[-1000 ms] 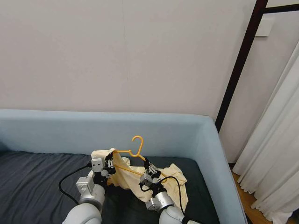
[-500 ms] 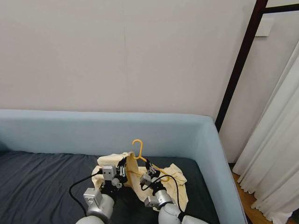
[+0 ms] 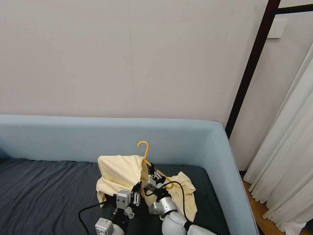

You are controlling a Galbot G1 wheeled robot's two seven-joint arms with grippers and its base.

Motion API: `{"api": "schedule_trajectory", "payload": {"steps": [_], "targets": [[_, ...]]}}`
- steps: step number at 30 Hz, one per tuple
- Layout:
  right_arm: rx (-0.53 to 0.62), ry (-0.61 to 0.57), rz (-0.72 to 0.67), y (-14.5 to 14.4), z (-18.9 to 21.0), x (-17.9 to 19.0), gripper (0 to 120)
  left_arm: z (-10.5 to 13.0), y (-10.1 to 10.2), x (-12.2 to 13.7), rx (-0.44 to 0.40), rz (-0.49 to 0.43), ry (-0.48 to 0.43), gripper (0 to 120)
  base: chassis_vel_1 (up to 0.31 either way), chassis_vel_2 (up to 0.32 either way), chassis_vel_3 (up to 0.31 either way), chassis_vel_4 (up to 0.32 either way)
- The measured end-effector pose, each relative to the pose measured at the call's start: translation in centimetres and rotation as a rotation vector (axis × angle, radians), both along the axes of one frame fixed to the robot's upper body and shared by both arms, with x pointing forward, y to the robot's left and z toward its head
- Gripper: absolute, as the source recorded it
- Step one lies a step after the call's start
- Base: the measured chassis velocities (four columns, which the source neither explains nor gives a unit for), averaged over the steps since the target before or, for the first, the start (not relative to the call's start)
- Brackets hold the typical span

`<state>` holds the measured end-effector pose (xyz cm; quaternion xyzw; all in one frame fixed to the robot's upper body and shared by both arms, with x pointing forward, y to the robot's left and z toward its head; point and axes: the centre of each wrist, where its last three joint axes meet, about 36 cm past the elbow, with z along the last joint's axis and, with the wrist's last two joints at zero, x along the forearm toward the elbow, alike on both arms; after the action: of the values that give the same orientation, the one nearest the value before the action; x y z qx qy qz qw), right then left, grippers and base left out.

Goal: Pick up the clothes from the sofa and hang them on the clothes hanger.

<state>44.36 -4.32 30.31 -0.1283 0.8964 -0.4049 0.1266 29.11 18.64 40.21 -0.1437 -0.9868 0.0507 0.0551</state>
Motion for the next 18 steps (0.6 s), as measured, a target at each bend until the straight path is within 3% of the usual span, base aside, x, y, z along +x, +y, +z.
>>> {"api": "schedule_trajectory", "payload": {"steps": [11, 18], "targets": [[0.082, -0.053, -0.034, 0.7, 1.7, 1.5, 4, -1.8, 0.3, -1.8, 0.05, 0.004, 0.019, 0, 0.0, 0.0, 0.0, 0.0], [0.126, -0.098, -0.053, -0.4, 3.4, 2.8, 4, -2.9, 0.2, -2.4, 0.065, 0.016, 0.029, 0, 0.0, 0.0, 0.0, 0.0]]}}
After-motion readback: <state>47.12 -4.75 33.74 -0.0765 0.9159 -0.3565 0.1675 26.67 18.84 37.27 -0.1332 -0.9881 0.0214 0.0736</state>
